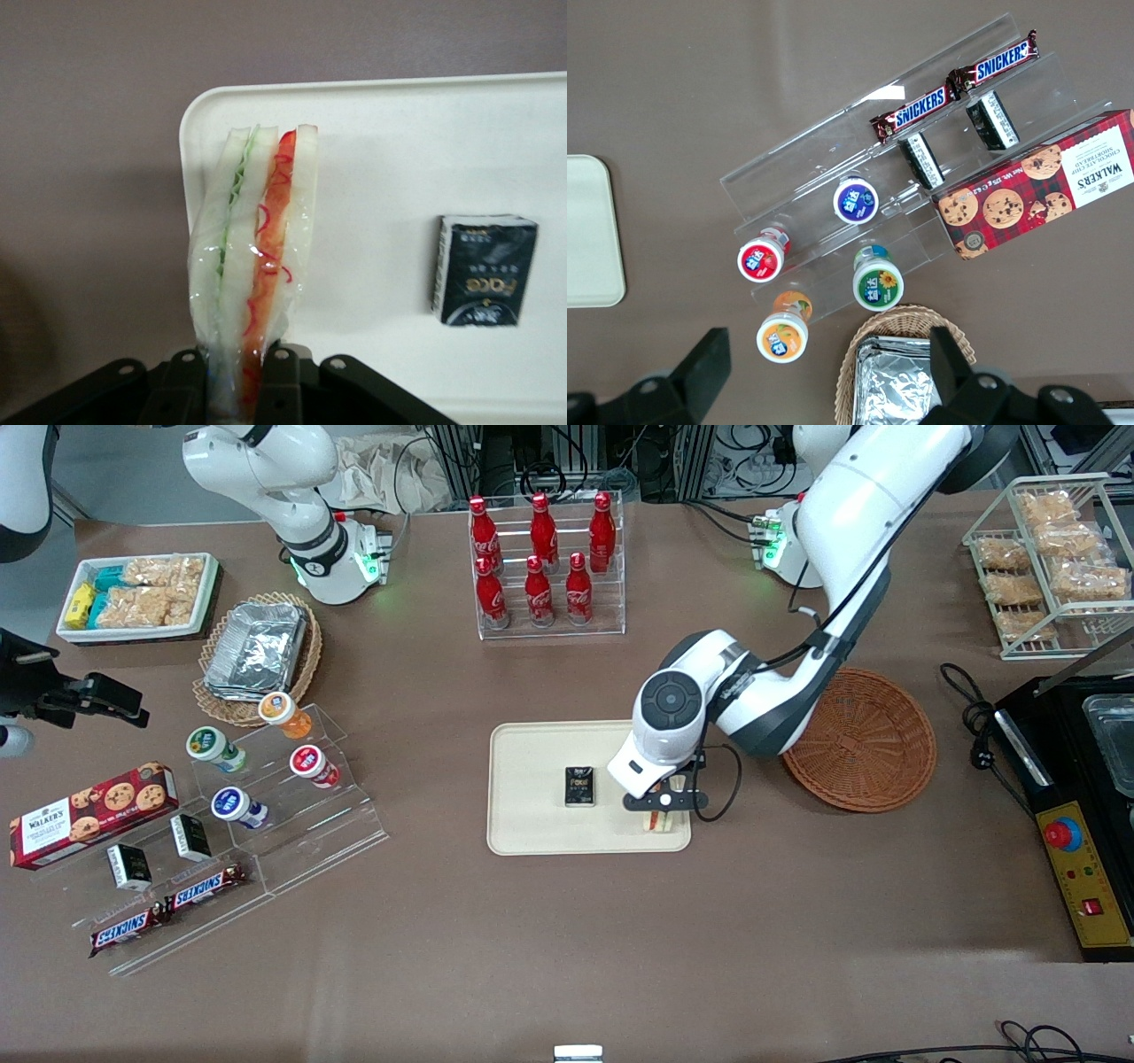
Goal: Place sandwich from basket to tray
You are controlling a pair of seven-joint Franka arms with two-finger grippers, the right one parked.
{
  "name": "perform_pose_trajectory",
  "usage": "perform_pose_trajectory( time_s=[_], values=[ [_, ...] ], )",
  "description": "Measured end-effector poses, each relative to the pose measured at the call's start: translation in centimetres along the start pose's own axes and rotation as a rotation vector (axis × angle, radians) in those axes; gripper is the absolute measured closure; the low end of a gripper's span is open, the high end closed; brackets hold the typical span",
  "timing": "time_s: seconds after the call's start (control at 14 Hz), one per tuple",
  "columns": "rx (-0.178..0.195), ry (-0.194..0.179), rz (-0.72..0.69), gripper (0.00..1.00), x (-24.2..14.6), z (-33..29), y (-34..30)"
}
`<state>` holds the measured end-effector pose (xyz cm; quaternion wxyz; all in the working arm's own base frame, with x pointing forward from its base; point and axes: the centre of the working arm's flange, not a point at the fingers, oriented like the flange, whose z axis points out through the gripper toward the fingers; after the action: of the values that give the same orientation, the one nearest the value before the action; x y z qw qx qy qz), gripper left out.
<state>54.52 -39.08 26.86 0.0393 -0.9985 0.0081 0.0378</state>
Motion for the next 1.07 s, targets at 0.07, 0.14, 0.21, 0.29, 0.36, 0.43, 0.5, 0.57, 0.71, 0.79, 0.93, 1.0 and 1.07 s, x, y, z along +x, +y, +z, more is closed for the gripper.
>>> perform_pose_trajectory(
  time_s=[0.07,0.14,0.21,0.29,0.36,0.43,0.5,0.57,0.71,0.79,0.93,1.0,1.07],
  values=[
    [0.006,0.005,-0.009,0.79,0.0,1.2,0.4],
    [0.016,0.006,-0.020,0.79,-0.1,2.5,0.7],
    [0.023,0.003,-0.028,0.79,-0.2,3.4,0.9],
    [0.026,0.000,-0.035,0.79,-0.3,3.9,1.1],
    [0.025,0.003,-0.038,0.72,-0.3,3.8,1.2],
    [0.023,0.006,-0.040,0.64,-0.2,3.6,1.2],
    [0.022,0.007,-0.042,0.53,-0.1,3.5,1.2],
    [0.022,0.008,-0.044,0.44,0.0,3.5,1.1],
    [0.019,0.012,-0.049,0.25,0.2,3.3,1.1],
    [0.016,0.016,-0.053,0.14,0.4,3.1,1.0],
    [0.008,0.029,-0.061,0.00,0.8,2.3,1.0],
    [0.004,0.038,-0.065,0.00,1.0,1.7,0.9],
    [-0.002,0.053,-0.076,0.00,1.2,0.8,0.9]
  ],
)
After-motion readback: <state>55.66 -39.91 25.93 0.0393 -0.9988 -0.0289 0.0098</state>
